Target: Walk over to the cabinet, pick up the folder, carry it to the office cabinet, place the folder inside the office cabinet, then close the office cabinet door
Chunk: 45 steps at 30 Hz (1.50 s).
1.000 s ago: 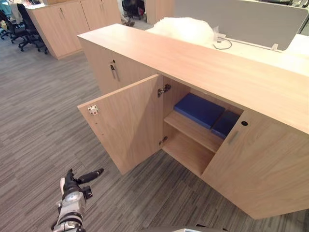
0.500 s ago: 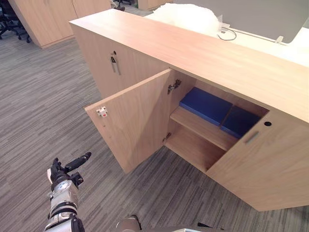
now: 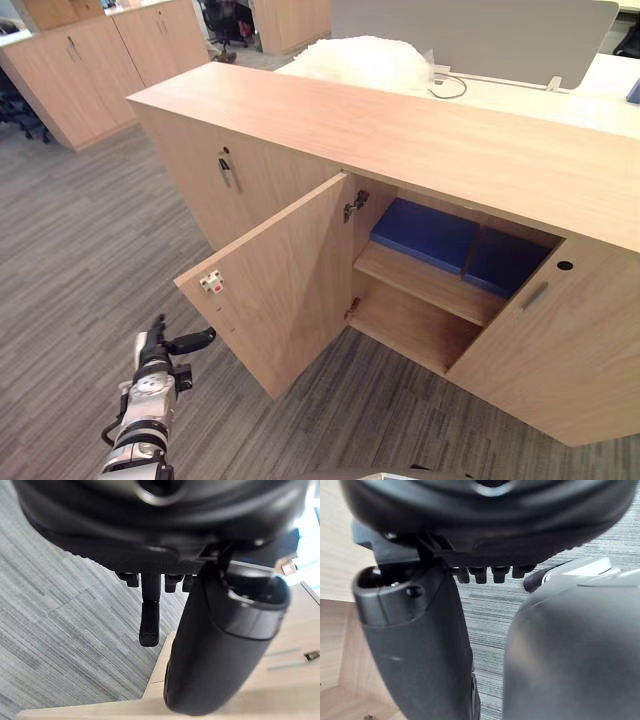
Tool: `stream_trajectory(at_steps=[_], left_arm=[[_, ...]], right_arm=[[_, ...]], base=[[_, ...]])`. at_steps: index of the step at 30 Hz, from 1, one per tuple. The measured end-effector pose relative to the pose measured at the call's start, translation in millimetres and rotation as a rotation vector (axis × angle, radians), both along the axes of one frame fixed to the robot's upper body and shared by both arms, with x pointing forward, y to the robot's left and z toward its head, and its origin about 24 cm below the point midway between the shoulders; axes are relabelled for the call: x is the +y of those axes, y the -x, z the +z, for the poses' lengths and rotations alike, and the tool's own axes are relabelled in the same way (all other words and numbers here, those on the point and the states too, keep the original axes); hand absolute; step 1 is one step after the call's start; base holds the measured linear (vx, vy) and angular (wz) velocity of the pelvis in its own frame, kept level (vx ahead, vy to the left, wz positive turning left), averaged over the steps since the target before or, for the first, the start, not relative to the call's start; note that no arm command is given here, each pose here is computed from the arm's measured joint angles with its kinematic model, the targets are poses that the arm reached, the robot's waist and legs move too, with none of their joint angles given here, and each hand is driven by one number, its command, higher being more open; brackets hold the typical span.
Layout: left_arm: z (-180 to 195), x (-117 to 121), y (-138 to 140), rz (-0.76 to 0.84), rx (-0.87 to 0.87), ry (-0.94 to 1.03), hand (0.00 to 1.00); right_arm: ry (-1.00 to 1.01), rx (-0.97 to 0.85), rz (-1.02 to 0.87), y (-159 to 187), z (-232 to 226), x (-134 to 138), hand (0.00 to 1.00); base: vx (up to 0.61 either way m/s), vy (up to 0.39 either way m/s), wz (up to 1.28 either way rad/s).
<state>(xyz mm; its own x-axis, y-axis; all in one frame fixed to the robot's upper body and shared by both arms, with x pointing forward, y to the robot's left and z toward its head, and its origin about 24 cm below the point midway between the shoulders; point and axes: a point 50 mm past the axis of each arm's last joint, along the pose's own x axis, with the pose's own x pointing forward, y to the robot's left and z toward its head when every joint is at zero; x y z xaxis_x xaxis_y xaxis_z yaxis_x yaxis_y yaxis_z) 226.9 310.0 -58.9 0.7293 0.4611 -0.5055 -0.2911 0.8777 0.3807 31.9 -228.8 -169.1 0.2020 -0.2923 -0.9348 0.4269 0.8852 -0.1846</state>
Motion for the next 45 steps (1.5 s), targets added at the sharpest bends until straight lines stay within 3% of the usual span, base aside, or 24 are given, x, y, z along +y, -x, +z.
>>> stream_trajectory(at_steps=[2, 7, 14, 22, 26, 28, 34, 41, 45], left_arm=[[6, 1, -5, -0.143, 0.05, -0.102, 1.0], [30, -2, -26, -0.669, 0.228, -0.493, 1.0], [35, -23, -39, -1.156, 0.382, -0.911, 1.0], [35, -66, -41, -1.498, 0.299, -1.037, 1.0], [43, -87, -41, -1.618, 0.201, -1.119, 1.0], [58, -108, -40, -1.698, 0.043, -1.163, 1.0], [81, -142, -37, -1.739, -0.232, -1.176, 1.0], [90, -144, -46, -1.648, -0.296, -1.18, 1.0], [87, -141, -51, -1.579, -0.283, -1.15, 1.0]], right_arm=[[0.002, 0.027, 0.012, 9, 0, -2, 1.0], [-0.013, 0.028, 0.022, 11, -1, -1, 1.0], [-0.017, 0.009, 0.062, 7, -1, 1, 1.0], [-0.028, -0.006, 0.069, 4, -1, 3, 1.0], [-0.025, -0.008, 0.071, 4, -1, 3, 1.0], [-0.022, -0.005, 0.071, 5, -1, 2, 1.0], [-0.028, -0.003, 0.096, 1, -1, 6, 1.0], [-0.015, -0.032, 0.311, -34, 0, 13, 1.0], [-0.003, -0.017, 0.356, -32, 1, 11, 1.0]], base=[[0.0, -0.141, 0.15], [-0.01, -0.097, 0.01], [-0.04, -0.027, 0.04], [-0.09, -0.006, -0.07], [-0.13, -0.046, -0.03], [-0.07, -0.042, 0.08], [0.01, -0.02, -0.06], [-0.02, -0.046, -0.84], [-0.08, -0.06, -0.53]])
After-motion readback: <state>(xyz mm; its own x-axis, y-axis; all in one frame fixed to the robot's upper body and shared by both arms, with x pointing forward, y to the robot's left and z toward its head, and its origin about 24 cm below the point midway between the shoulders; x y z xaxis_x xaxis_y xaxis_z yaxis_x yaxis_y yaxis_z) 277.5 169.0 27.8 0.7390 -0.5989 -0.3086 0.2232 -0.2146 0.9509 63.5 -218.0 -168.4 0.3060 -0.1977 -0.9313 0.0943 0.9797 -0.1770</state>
